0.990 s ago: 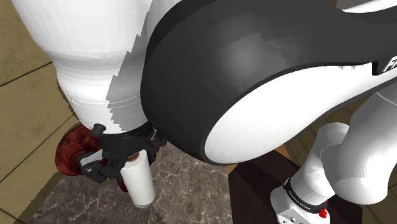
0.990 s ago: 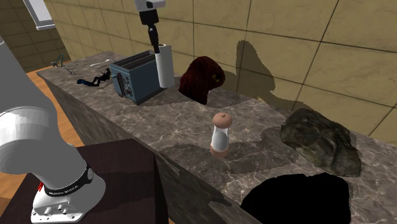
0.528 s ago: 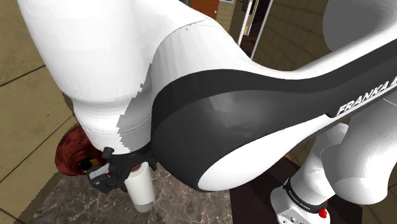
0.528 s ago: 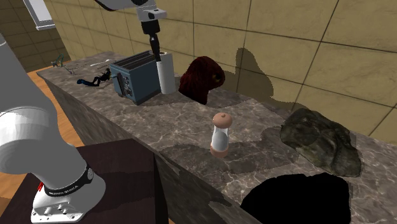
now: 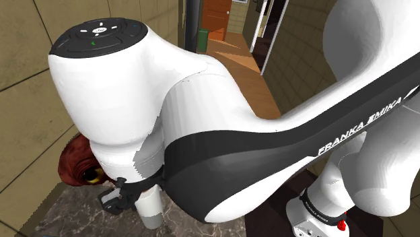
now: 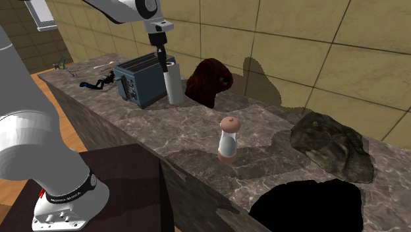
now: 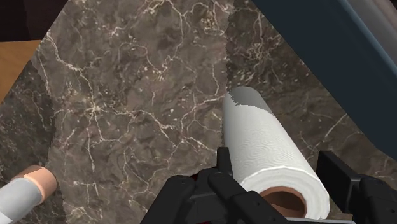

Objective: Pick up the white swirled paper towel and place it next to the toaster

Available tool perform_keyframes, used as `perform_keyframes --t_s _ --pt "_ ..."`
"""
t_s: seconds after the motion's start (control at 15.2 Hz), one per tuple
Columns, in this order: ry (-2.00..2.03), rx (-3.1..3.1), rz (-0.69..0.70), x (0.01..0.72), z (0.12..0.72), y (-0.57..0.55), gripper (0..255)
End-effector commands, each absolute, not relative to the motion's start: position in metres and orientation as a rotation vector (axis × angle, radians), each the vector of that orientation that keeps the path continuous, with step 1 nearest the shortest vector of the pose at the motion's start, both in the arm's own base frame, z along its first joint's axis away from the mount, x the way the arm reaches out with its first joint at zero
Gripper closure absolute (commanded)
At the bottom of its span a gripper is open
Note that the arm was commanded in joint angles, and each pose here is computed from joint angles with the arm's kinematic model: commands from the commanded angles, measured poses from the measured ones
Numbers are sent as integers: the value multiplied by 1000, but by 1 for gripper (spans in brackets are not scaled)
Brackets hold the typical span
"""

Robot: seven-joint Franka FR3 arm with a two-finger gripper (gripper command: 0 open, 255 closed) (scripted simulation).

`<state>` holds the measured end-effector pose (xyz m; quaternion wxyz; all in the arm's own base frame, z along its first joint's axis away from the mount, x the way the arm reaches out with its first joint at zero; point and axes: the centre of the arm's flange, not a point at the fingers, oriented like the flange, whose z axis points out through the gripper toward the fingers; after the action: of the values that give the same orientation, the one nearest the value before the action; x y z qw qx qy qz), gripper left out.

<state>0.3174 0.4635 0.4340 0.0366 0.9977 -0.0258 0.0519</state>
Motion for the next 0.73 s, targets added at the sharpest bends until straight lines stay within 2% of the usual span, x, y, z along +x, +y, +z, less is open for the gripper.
perform_keyframes --t_s 0.0,0.53,0.59,0.66 --pt "-79 3064 160 317 424 464 255" --pt "-79 3064 160 317 424 464 255" --pt "-79 3064 160 317 424 464 0" --pt "-79 3064 160 317 424 464 0"
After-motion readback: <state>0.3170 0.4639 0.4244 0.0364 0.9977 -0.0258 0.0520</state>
